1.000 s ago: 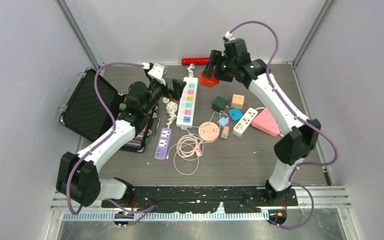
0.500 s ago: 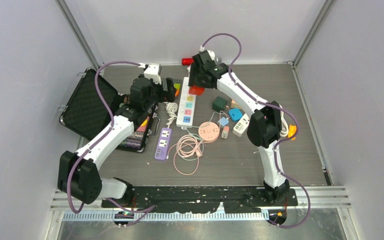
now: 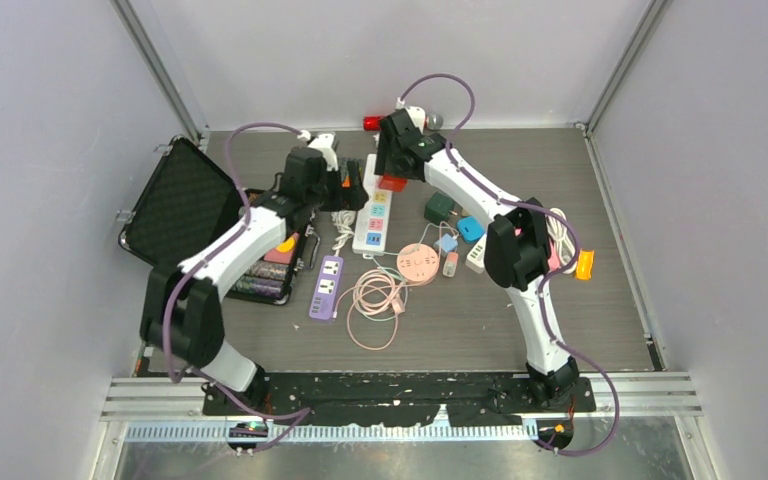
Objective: Insert the plug
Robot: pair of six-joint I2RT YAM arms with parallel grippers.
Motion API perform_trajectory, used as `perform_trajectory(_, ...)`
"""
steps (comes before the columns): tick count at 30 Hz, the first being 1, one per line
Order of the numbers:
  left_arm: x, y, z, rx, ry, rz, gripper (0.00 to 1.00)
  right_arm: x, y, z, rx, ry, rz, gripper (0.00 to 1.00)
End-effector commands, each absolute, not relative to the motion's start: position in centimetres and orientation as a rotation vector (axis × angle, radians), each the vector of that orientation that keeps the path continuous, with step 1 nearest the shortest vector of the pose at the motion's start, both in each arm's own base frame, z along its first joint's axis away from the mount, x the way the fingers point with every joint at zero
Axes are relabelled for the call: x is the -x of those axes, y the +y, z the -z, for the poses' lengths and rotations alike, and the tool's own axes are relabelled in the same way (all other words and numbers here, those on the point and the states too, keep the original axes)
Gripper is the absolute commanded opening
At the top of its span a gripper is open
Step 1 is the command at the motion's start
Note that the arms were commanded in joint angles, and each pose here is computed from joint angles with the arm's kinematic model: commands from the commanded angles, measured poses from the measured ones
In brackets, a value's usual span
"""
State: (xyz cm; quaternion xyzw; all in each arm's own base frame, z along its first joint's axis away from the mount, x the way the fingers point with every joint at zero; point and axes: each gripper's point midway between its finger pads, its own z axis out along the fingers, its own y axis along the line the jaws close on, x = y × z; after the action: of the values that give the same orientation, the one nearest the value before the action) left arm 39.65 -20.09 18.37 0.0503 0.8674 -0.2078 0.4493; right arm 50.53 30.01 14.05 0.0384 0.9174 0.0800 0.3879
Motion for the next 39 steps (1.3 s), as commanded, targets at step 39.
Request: perform_trajectory(39, -42.9, -27.7, -4.5, -0.214, 2.809, 0.266, 0.68, -49.8, 19.1, -21.0, -0.314, 2.333, -0.313, 0.05)
